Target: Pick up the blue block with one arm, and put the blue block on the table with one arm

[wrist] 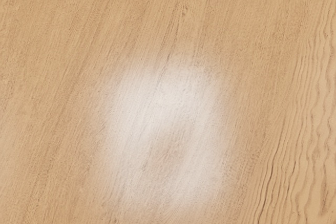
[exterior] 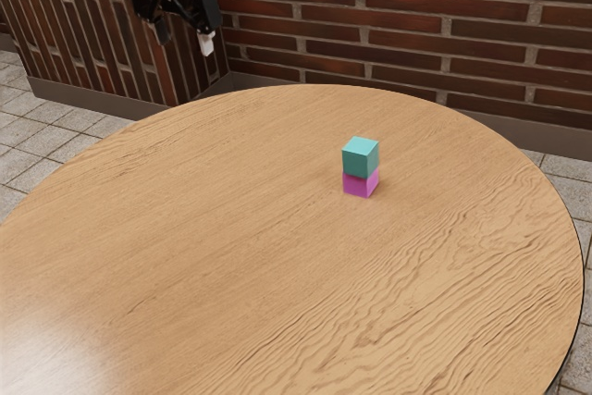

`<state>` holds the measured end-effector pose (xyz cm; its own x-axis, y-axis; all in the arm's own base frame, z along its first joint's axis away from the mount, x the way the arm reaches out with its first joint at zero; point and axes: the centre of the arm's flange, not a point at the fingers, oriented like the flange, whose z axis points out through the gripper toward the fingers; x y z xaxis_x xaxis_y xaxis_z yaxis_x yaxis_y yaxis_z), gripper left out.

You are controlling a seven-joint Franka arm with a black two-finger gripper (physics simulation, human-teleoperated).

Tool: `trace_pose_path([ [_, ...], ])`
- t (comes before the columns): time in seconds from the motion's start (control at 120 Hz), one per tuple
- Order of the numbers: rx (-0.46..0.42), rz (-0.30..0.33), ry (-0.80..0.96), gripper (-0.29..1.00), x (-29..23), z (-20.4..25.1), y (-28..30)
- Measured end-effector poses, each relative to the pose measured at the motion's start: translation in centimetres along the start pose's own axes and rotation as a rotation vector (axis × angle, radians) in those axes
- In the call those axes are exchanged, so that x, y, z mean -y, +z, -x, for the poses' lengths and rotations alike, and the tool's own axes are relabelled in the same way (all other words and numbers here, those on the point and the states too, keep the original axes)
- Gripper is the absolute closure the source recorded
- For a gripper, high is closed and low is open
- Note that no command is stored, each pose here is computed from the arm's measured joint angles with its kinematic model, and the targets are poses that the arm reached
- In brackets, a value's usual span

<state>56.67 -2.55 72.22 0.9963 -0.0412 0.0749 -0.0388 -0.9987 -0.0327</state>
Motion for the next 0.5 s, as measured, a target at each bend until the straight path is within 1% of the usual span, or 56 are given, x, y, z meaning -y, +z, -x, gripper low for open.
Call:
trace_pose_path([
  [0.108, -0.013, 0.025, 0.041, 0.00, -2.5, -1.7, 1.7],
  [0.167, 0.001, 0.042, 0.044, 0.00, -2.9, -3.2, 3.9],
  [0.2, 0.009, 0.045, 0.043, 0.00, -3.0, -4.4, 5.8],
  [0.283, 0.057, 0.047, 0.045, 0.00, -3.6, -8.1, 13.0],
  [0.383, 0.095, 0.050, 0.051, 0.00, -4.5, -10.8, 20.0],
  [0.442, 0.097, 0.052, 0.069, 0.00, -6.1, -12.0, 23.2],
  [0.5, 0.066, 0.058, 0.094, 0.00, -8.2, -12.8, 24.6],
])
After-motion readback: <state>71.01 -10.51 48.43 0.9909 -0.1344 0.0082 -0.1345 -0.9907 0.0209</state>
